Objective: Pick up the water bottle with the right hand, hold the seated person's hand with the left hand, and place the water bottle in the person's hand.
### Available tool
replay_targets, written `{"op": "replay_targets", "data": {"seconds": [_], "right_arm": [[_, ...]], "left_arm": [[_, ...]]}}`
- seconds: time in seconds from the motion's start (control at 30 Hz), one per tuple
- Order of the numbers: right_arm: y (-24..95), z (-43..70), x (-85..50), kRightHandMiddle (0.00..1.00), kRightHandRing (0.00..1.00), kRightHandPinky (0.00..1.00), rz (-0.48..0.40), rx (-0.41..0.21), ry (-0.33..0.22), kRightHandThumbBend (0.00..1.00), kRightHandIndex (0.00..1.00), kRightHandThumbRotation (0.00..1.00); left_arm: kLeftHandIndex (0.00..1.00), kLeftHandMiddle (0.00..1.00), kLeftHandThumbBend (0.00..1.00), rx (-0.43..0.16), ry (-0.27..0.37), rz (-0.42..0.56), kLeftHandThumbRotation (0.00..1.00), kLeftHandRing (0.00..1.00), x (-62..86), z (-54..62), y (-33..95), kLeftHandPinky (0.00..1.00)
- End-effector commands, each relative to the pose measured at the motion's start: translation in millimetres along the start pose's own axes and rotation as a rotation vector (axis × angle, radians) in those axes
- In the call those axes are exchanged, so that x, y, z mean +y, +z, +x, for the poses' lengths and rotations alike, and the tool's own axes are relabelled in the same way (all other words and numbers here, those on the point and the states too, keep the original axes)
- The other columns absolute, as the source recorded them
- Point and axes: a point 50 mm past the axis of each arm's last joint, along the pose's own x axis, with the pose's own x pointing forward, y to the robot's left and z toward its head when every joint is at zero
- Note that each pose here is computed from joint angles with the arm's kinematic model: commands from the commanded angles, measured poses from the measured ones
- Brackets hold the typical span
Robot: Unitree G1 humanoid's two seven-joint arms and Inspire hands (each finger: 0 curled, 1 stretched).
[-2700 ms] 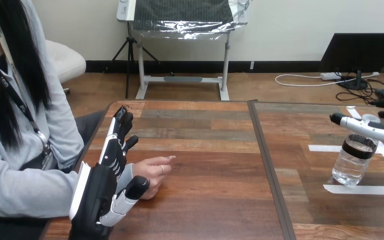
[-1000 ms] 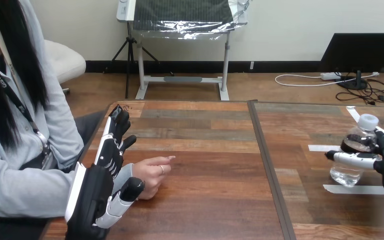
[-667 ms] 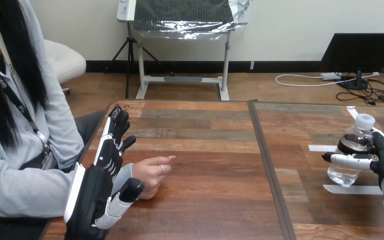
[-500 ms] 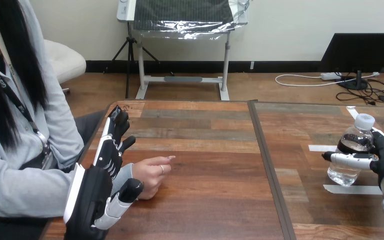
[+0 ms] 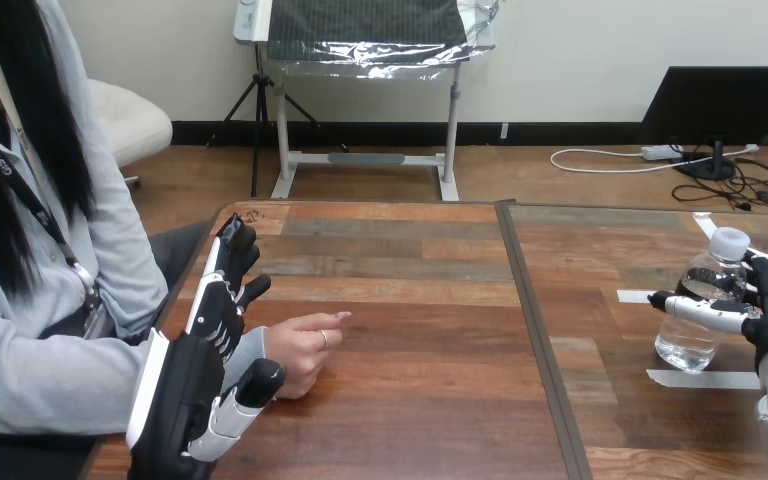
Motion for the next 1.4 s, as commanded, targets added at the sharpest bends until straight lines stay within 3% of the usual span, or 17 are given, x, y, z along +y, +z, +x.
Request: {"op": "replay_targets", "data": {"seconds": [0.0,0.23,0.63,1.37], "right_arm": [[17.8,3.7,-1.8,0.78,0.75,0.68,0.030,-0.071,-0.060,0.81,0.78,0.00],[17.6,3.1,-2.1,0.70,0.68,0.63,0.072,-0.073,-0.084,0.81,0.72,0.00],[19.5,2.8,-1.6,0.56,0.50,0.45,0.143,-0.076,-0.113,0.79,0.59,0.00],[31.4,3.9,1.0,0.55,0.50,0.44,0.248,-0.118,-0.118,0.75,0.57,0.00]], "left_arm": [[0.99,1.00,1.00,-0.084,0.005,0.016,0.87,0.97,5.9,13.6,11.3,0.89],[0.99,1.00,1.00,-0.081,0.006,0.017,0.86,0.96,5.8,12.9,11.1,0.88],[0.99,1.00,1.00,-0.085,0.004,0.021,0.86,0.96,5.8,12.2,11.4,0.88],[0.98,0.99,1.00,-0.085,0.003,0.027,0.86,0.95,6.6,11.6,12.0,0.86]]}}
